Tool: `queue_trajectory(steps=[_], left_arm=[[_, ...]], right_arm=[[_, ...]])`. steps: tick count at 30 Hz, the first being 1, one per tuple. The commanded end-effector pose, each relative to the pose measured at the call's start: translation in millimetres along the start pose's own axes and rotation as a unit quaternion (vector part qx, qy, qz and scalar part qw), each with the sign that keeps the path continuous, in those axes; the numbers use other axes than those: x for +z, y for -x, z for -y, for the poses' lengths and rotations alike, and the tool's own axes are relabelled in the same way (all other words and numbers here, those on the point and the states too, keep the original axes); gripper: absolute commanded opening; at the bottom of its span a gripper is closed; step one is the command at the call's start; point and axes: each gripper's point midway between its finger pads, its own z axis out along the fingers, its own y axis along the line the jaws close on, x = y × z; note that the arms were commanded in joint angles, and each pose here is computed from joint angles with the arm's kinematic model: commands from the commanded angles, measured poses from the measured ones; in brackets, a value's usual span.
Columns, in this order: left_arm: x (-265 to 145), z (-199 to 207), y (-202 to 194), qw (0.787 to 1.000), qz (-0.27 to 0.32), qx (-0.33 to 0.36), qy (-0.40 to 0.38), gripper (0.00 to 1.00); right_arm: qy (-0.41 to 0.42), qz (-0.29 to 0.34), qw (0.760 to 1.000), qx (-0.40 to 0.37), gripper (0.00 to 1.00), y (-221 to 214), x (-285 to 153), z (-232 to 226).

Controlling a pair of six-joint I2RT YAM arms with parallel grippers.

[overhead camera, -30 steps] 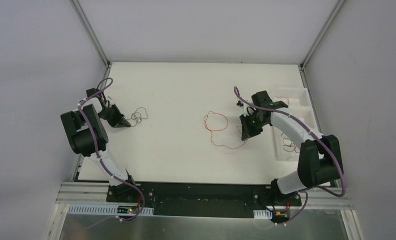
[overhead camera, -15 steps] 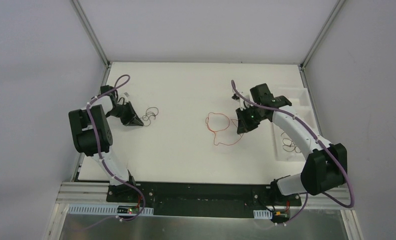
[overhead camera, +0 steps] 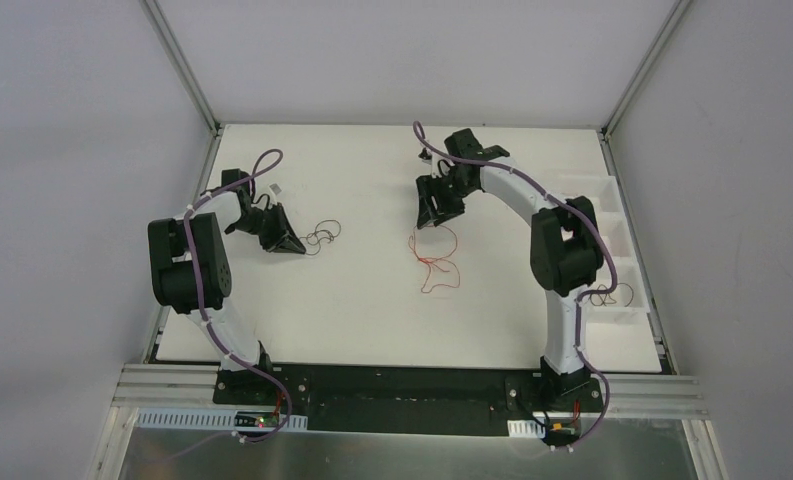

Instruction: Untangle the cables

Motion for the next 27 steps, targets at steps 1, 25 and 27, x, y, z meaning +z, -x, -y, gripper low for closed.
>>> queue_trajectory(steps=[1,25,27], left_arm=[[-3,2,-1,1.000,0.001,-0.005,-0.006,0.00],[-1,1,-5,1.000,-0.003,-0.005,-0.010,0.00],[-1,2,-5,1.000,-0.003,-0.006,-0.009,0.00]], right_arm=[[-0.006,0.033,0.999,0.002,0.64,30,-29,2],[-0.028,-0.101,0.937,-0.333,0.60,-119,-12,29],[-0.044,-0.097,0.927,-0.358,0.42,-112,-5,34]])
